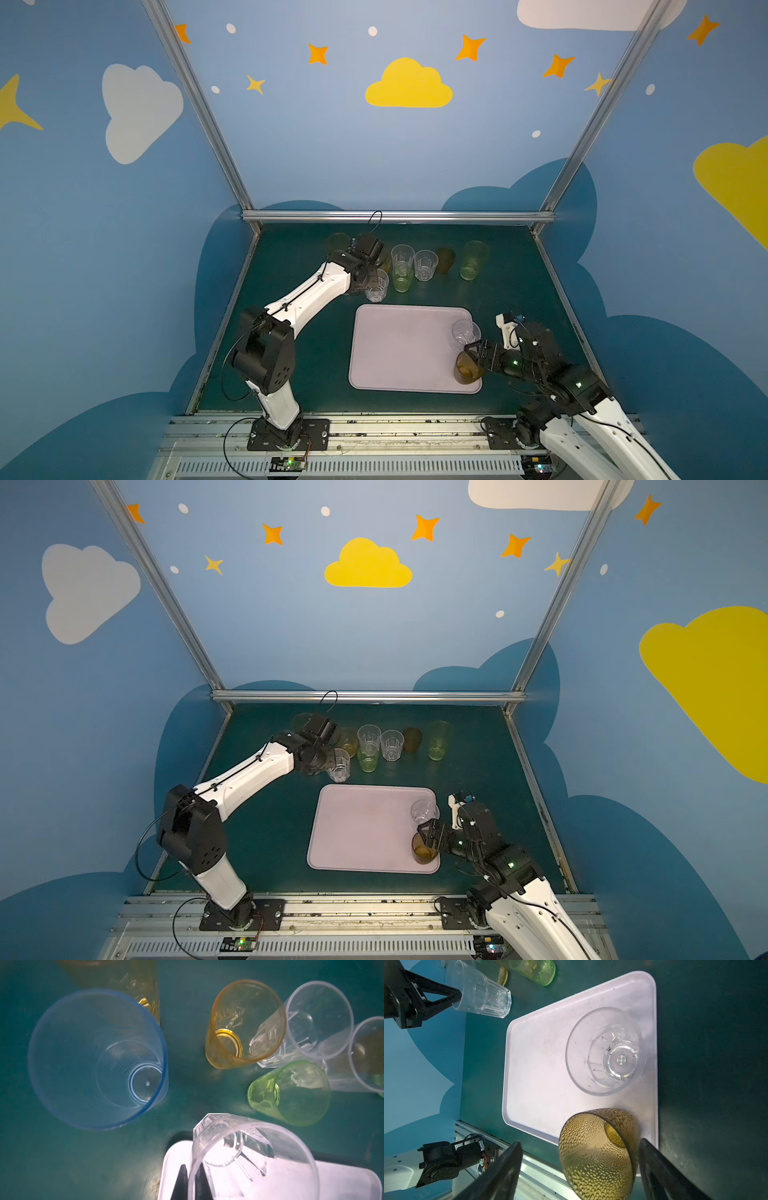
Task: Place the glasses into the tray
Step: 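Lift the clear faceted glass with the left gripper and carry it over the tray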
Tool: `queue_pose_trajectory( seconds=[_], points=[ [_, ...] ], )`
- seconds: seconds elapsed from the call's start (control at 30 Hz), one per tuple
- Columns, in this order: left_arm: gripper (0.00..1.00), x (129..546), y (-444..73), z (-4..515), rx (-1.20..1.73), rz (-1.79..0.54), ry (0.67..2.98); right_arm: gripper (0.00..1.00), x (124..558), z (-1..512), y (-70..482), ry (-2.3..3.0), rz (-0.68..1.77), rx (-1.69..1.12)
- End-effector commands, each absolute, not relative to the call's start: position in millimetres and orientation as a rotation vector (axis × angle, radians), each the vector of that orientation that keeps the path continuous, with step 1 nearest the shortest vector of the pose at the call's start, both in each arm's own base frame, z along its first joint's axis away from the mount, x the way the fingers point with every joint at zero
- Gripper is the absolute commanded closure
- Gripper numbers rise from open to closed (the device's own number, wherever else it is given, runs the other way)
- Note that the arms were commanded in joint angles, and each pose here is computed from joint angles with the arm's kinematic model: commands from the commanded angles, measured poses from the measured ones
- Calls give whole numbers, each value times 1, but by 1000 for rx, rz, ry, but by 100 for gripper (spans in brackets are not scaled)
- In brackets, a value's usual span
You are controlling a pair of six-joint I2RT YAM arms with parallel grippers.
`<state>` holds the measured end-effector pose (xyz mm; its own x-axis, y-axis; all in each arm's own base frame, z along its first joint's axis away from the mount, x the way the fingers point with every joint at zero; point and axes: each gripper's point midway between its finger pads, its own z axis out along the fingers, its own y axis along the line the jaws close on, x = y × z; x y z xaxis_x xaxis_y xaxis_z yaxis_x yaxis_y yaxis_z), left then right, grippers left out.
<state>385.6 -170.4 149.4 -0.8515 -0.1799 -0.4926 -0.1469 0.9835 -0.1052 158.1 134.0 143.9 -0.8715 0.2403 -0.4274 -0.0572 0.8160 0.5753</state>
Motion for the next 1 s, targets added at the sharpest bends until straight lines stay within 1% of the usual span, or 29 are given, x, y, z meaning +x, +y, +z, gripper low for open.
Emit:
queue_pose_trajectory(
  seconds=[0.0,0.47,0.8,0.97],
  points=[
    [96,375,-172,167,-219,-125,2577,14,160,149,138,2483,853,134],
    [96,325,-183,205,-124,-290,2470,14,155,156,143,2462,931,138],
    [96,285,-193,198,-74,-359,2501,14,149,166,146,2449,995,147],
    [96,260,-209,190,-39,-457,2515,14,145,171,148,2442,1033,144]
  ],
)
